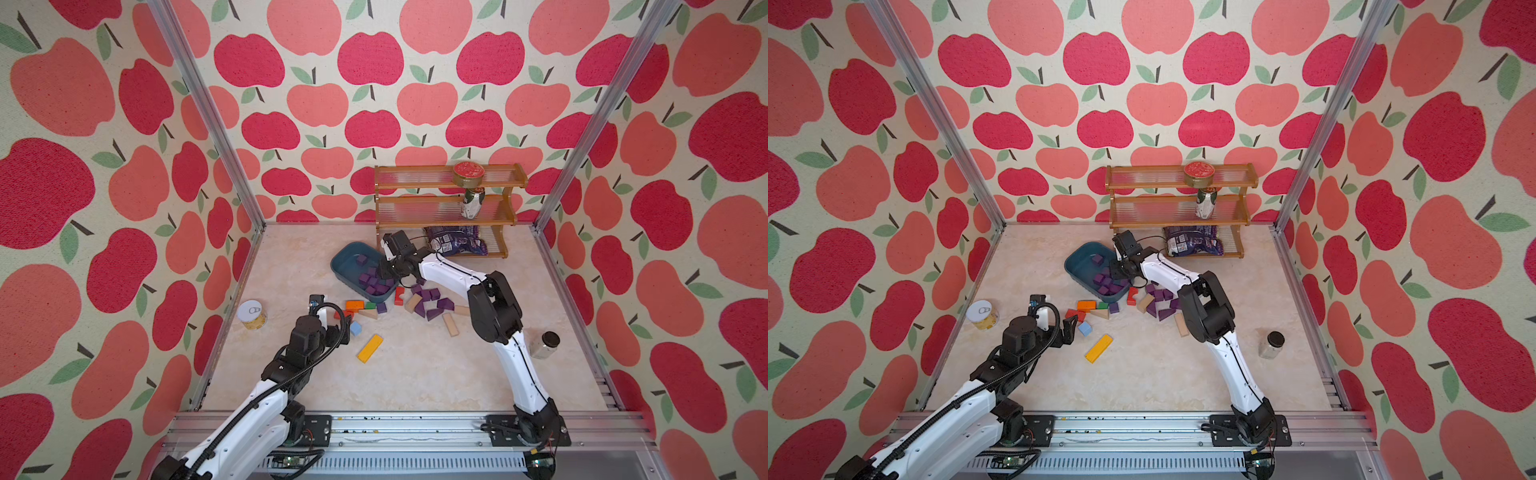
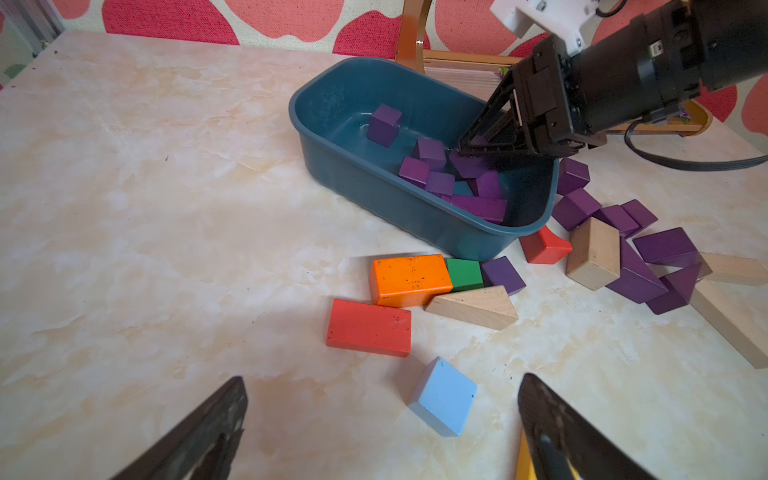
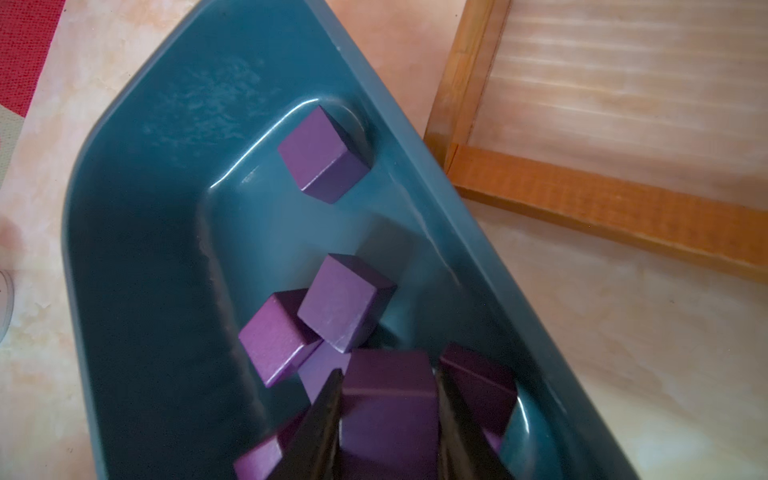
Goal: Pick purple bricks into the storage bin
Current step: Place the building block in the storage box.
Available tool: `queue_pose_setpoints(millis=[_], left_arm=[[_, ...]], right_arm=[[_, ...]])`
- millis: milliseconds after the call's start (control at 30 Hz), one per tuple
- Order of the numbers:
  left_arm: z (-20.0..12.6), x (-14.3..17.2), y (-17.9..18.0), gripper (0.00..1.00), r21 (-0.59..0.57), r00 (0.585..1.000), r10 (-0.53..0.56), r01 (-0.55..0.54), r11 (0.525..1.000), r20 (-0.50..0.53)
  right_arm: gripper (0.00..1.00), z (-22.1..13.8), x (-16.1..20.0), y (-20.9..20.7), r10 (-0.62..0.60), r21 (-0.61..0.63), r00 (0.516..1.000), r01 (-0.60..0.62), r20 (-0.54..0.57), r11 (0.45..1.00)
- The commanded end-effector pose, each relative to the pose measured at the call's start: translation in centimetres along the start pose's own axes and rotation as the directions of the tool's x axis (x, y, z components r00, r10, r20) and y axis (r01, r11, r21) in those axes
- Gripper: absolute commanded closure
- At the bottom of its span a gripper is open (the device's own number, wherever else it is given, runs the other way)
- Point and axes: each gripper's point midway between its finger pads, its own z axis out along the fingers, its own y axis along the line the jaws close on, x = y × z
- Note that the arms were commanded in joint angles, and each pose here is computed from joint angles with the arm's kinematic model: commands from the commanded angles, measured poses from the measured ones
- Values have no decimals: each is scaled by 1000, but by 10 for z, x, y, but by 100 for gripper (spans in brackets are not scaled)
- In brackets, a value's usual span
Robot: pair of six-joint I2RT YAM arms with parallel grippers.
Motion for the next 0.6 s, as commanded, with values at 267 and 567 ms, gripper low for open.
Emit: queue_pose_setpoints(millis=[267, 567], left_arm=[[0, 0, 2, 1, -4, 1000, -14, 14, 1000, 6], [1, 0, 1, 1, -2, 1000, -13, 13, 1000, 6]], right_arm=[[28, 2, 13, 2, -35, -5, 999, 35, -1, 999], [24, -46, -12, 21, -74, -38, 991, 79, 114, 996]])
